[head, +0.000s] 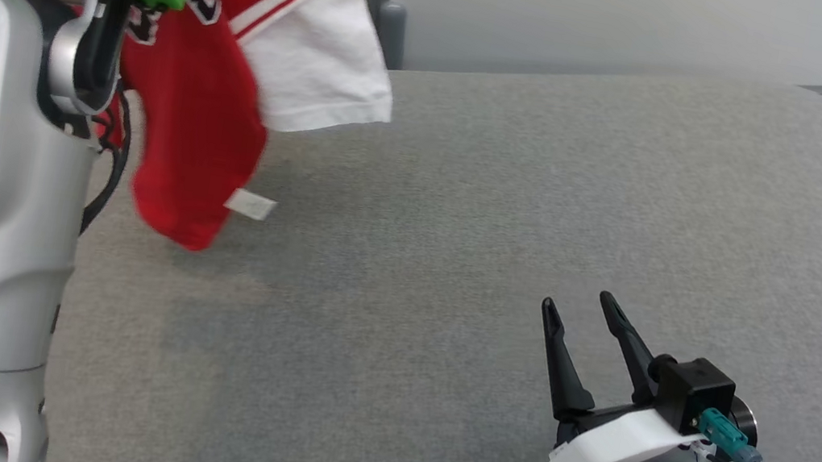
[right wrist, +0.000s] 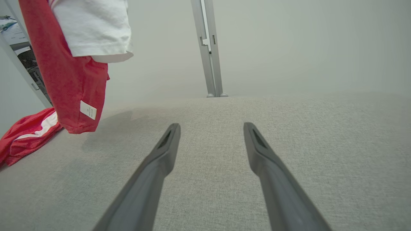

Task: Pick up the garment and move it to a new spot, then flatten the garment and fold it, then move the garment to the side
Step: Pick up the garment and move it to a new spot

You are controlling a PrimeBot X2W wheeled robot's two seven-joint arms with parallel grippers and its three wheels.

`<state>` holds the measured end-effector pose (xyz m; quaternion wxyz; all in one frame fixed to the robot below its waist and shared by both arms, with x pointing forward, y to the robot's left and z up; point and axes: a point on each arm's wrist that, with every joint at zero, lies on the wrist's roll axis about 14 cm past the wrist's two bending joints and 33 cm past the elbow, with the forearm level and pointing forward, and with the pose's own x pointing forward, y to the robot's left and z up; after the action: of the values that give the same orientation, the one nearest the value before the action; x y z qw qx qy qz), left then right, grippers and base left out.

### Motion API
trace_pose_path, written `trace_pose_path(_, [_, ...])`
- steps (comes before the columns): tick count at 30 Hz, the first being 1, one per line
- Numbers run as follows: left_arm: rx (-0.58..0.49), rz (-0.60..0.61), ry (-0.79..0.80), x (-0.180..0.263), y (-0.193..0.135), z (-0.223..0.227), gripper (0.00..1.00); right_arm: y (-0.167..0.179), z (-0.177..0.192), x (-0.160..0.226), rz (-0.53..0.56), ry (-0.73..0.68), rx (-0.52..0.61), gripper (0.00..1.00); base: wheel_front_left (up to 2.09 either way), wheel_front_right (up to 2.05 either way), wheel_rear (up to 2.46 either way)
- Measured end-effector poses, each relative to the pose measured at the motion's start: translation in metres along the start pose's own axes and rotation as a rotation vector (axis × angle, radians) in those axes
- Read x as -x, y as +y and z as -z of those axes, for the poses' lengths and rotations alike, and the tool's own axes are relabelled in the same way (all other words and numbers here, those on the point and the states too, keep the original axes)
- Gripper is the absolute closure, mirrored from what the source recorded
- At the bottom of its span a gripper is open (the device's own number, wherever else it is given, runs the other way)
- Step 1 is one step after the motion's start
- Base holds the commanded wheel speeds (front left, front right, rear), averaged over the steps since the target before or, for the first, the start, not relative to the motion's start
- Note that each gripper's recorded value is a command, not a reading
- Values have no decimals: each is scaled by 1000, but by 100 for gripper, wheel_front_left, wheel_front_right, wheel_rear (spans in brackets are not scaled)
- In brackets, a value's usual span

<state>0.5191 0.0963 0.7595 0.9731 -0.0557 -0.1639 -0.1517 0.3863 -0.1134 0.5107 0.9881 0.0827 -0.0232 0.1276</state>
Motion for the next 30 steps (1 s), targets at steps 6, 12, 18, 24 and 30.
trace_pose_path(6, [37,199,25,-21,-85,22,100,-34,-10,18,112,-33,0,0,0,0,0])
trace_pose_path(12, [78,326,242,-10,-138,118,100,-66,-8,36,220,-32,-2,0,0,0,0])
trace_pose_path(18, [135,378,534,45,-160,238,100,-86,2,44,286,-1,0,0,0,0,0])
trace_pose_path(24, [172,387,660,96,-162,291,0,-85,5,37,277,7,-1,0,0,0,0])
trace_pose_path(30, [229,337,502,99,-150,270,0,-82,4,31,260,-2,4,0,0,0,0])
